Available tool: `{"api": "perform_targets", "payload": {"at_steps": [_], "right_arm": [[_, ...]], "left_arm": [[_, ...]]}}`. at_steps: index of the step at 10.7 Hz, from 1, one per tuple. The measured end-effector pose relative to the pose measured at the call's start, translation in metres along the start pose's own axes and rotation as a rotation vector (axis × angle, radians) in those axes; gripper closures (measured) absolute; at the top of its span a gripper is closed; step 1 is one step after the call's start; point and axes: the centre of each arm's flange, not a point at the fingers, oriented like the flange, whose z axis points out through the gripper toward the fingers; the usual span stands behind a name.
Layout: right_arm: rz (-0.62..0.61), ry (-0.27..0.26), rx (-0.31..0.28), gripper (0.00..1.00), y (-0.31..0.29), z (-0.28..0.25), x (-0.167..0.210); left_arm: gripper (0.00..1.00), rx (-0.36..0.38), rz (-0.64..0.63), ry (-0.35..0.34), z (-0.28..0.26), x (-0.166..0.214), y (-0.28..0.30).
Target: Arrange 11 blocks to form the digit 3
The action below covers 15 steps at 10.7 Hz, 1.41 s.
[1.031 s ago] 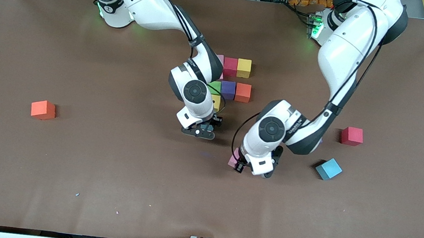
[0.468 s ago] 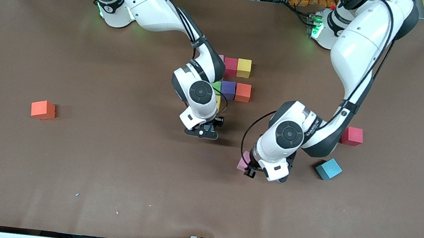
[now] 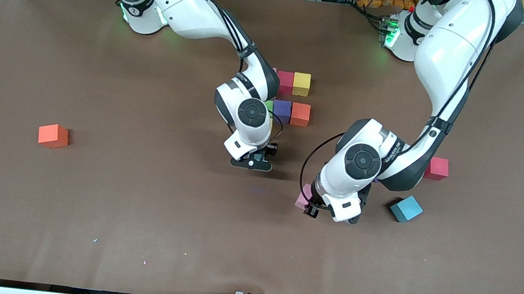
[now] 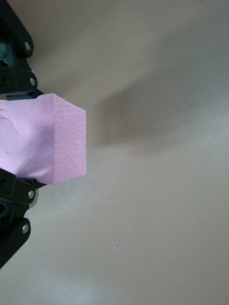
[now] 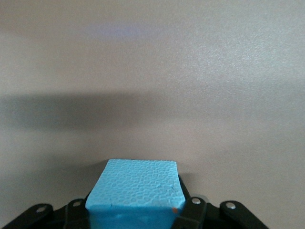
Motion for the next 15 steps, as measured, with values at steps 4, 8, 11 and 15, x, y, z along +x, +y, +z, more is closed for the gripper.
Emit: {"api": "perform_targets", "payload": {"at_steps": [4, 8, 11, 15], "right_arm": [[-0.008, -0.006, -0.004, 0.42, -0.002, 0.0, -0.002], [-0.011, -0.029, -0.016, 0.42, -0.004, 0.001, -0.007], [-0.009, -0.039, -0.022, 0.42, -0.005, 0.001, -0.009], [-0.005, -0.046, -0.024, 0.42, -0.006, 0.001, -0.011]], "left_arm": [[0.44, 0.03, -0.007, 0.004, 0.003, -0.005, -0.005], [0.44, 0.068, -0.085, 0.012, 0.018, -0.012, -0.015], [0.44, 0.081, -0.111, 0.017, 0.02, -0.002, -0.016], [0.44, 0.085, -0.12, 0.017, 0.02, -0.008, -0.017]]}}
